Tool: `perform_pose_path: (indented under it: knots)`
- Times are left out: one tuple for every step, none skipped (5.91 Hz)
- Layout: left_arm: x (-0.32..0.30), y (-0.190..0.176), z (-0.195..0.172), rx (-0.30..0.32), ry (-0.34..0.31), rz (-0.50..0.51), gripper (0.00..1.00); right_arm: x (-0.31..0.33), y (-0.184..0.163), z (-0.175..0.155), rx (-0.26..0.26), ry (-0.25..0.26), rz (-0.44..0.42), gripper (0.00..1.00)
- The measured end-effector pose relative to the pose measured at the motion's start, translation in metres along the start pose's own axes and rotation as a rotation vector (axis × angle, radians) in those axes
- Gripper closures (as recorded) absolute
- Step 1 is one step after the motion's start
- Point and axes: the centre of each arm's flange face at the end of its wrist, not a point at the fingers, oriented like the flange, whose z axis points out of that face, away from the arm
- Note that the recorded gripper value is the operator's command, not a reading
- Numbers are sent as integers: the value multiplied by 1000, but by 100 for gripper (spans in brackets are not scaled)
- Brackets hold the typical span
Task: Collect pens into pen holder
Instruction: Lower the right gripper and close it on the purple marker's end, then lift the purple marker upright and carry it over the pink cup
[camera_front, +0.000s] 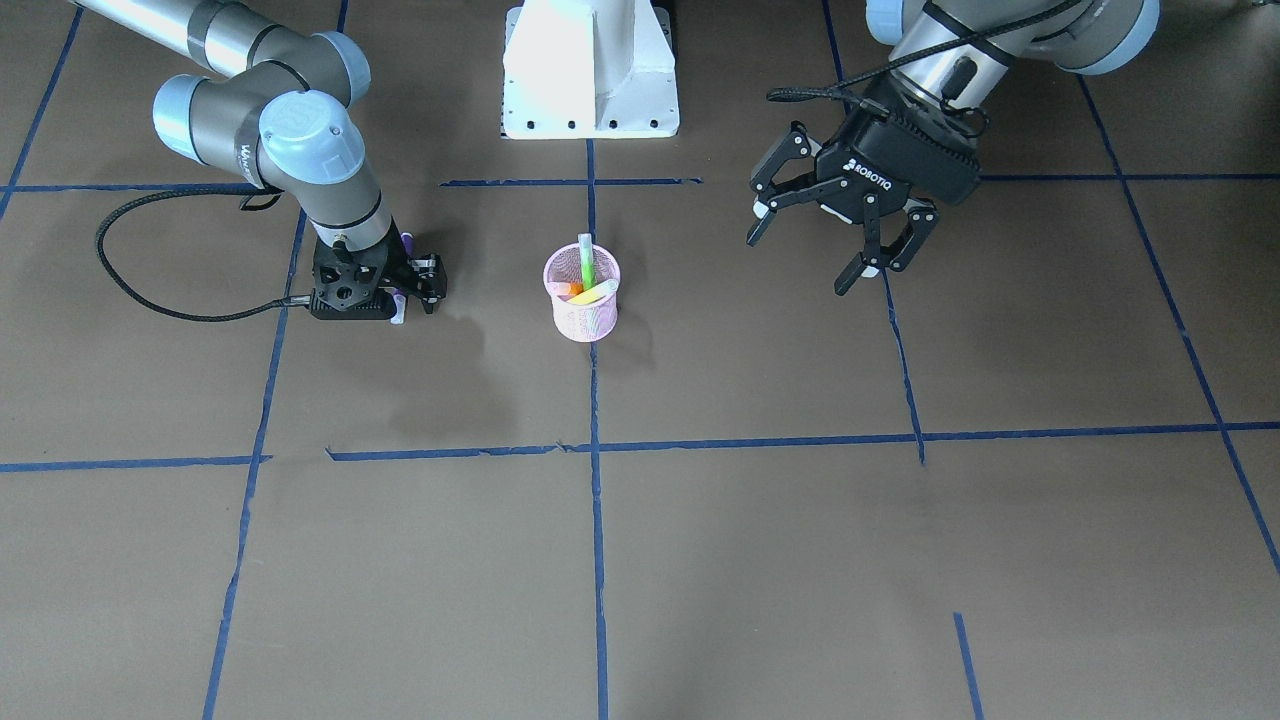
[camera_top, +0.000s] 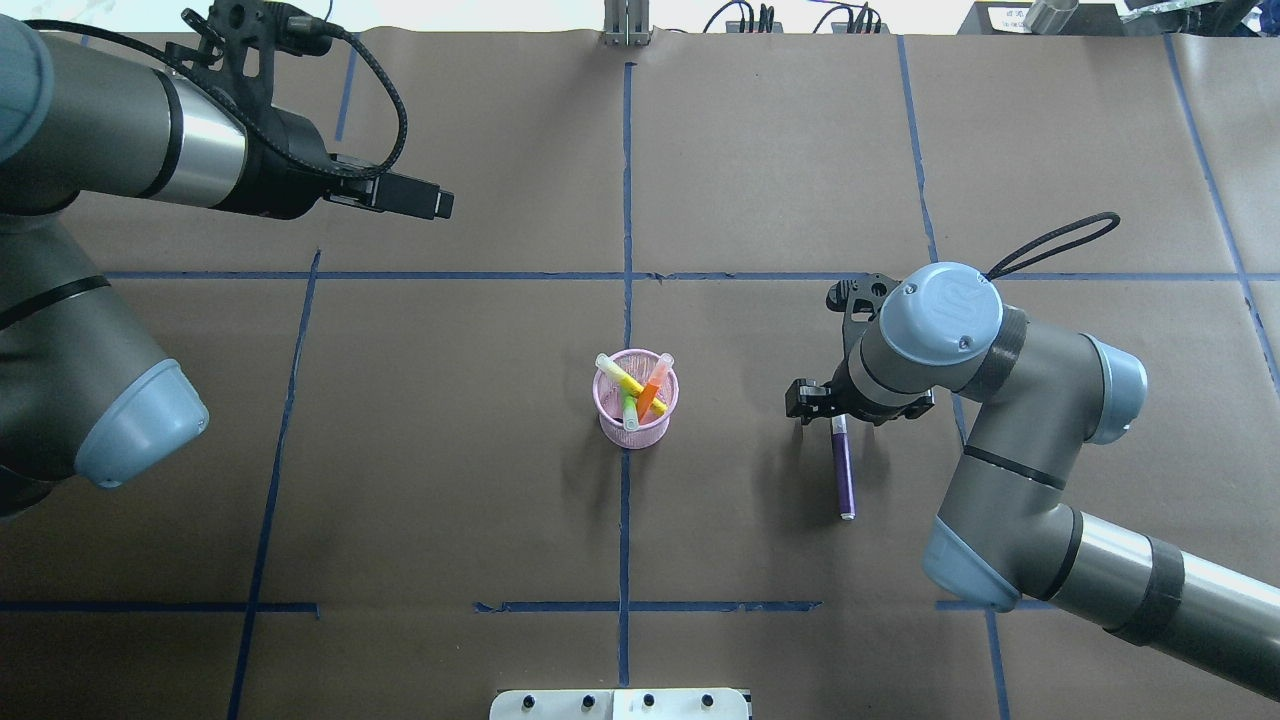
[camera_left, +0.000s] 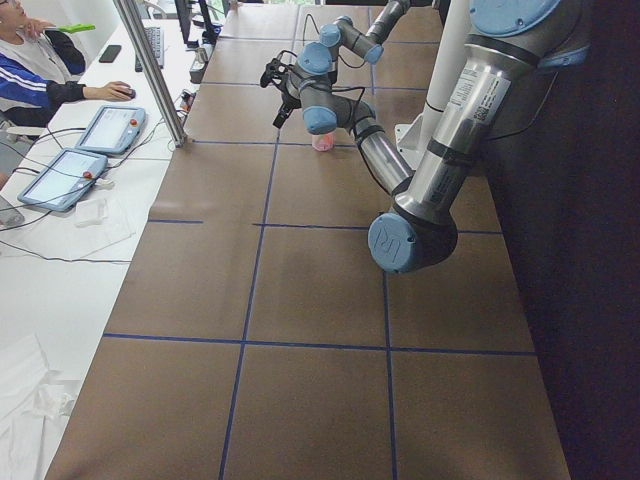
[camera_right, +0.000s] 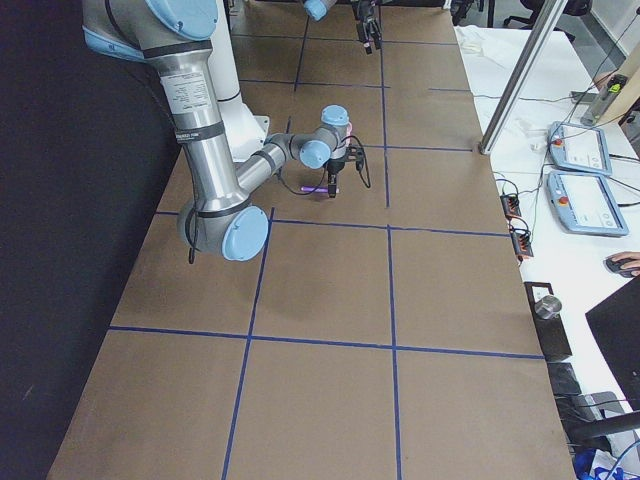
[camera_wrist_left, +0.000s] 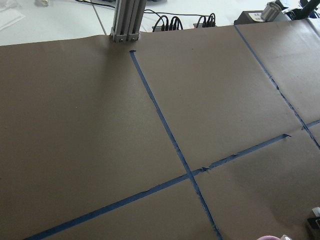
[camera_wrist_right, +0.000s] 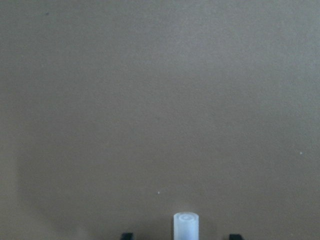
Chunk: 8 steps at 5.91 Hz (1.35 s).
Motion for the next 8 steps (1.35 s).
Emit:
perform_pose_path:
  knots:
    - [-1,1,0,-1,-1,-1,3,0,0,0,-1,-1,-1,79]
    - [-3,1,1,-2,-4,-2,4,-1,1,0,-2,-2,-2,97]
    - [-4,2,2,-2,-7,-3,5,-1,1,-1,-6,-6,-3,100]
    - [-5,2,2,-3,-8,-4,5,-2,1,-3,-11,-13,-3,100]
    - [-5,2,2,-4,-9,-5,6,-3,2,-7,-13,-21,-4,100]
    - [-7,2,2,-5,-14,-7,6,-6,3,-16,-6,-38,-9,100]
    - [-11,1,2,-6,-24,-12,6,-10,1,-39,20,-74,-13,100]
    - [-20,-3,2,-13,-42,-25,6,-12,-8,-70,63,-122,-12,100]
